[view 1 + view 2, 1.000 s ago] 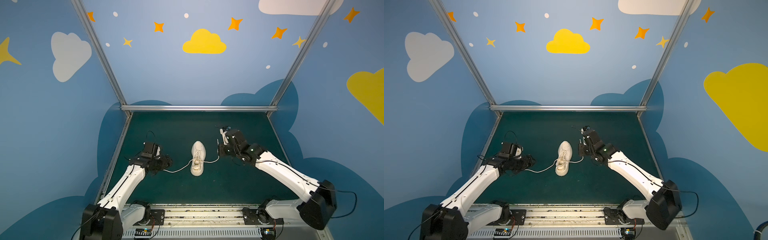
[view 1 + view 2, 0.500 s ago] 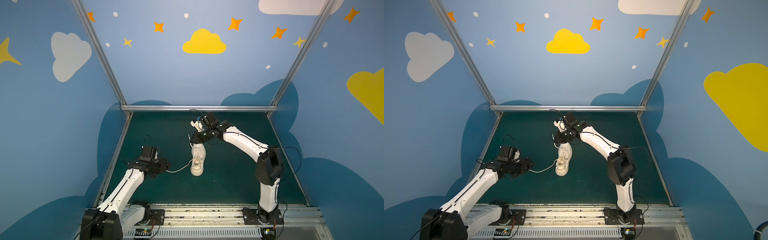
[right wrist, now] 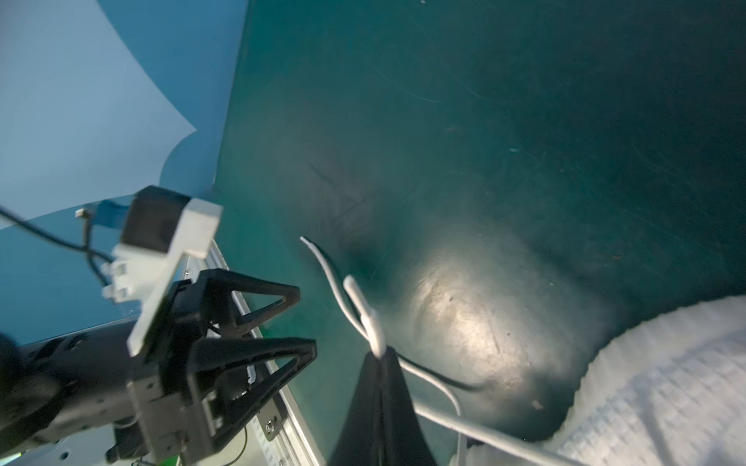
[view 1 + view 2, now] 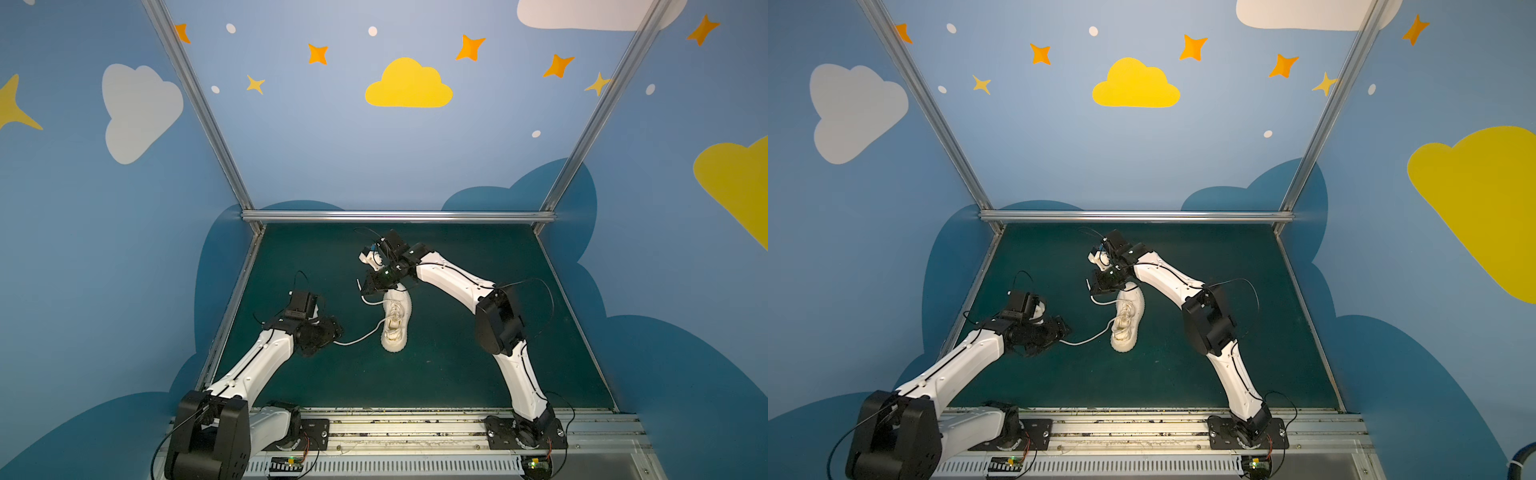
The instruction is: Tie the shoes
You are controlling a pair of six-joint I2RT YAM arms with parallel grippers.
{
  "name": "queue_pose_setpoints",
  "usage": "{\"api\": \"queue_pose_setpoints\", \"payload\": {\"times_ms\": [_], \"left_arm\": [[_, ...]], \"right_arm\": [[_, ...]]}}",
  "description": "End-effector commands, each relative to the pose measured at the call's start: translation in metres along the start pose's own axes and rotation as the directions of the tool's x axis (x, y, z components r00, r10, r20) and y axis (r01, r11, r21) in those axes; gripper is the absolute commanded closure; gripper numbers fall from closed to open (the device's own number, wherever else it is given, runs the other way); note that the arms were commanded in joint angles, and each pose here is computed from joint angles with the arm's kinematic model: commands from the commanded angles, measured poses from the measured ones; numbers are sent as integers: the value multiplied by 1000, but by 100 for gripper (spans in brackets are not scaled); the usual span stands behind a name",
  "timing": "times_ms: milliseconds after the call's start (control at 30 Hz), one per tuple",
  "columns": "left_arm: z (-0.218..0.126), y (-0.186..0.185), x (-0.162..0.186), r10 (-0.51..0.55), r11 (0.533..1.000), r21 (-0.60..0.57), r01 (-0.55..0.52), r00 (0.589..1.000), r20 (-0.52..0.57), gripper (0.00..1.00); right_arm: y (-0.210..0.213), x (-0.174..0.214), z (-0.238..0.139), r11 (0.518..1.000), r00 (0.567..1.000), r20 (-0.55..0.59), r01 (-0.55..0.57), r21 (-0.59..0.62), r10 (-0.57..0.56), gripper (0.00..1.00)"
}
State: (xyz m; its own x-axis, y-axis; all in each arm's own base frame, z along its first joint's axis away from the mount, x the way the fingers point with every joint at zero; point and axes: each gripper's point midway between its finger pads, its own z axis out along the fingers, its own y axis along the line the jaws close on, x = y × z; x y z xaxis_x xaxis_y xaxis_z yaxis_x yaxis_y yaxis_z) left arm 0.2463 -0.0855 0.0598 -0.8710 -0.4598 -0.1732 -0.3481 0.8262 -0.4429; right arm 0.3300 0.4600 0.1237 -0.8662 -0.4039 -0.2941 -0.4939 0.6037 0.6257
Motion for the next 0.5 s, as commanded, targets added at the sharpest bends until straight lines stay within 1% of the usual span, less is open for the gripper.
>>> {"api": "queue_pose_setpoints", "payload": {"times_ms": [0,100,133,167,200,300,333,367,400,467], "left_arm": [[1,-1,-4,10,1000,3,-10,1000,9,22],[2,0,-5,8,1000,-5,-8,1000,11,22],[2,1,-6,6,1000,-10,-6,1000,14,22],[2,2,-6,6,1000,-14,-6,1000,18,23],[2,3,-7,5,1000,-19,-5,1000,20,23],[2,5,-7,6,1000,-31,-6,1000,24,23],[2,6,-7,7,999,-33,-6,1000,20,23],[3,6,-7,8,999,-35,-7,1000,20,23],[3,7,-6,14,999,-37,-13,1000,17,23],[4,7,-6,23,999,-40,-22,1000,15,23]], "right_arm": [[-7,-2,14,999,999,-17,-29,25,29,100],[-15,-4,25,998,999,-27,-41,40,42,100],[-17,-5,27,998,999,-29,-42,48,43,96],[-18,-4,29,998,998,-39,-39,53,41,81],[-20,-4,30,997,998,-42,-48,68,50,73],[-20,-7,30,996,999,-34,-24,81,27,55],[-19,-7,30,997,999,-33,-15,82,18,45],[-19,-9,29,997,1000,-28,-10,82,12,37],[-18,-10,26,996,1000,-22,-11,85,13,32],[-15,-13,18,995,1000,-6,-9,95,10,27]]}}
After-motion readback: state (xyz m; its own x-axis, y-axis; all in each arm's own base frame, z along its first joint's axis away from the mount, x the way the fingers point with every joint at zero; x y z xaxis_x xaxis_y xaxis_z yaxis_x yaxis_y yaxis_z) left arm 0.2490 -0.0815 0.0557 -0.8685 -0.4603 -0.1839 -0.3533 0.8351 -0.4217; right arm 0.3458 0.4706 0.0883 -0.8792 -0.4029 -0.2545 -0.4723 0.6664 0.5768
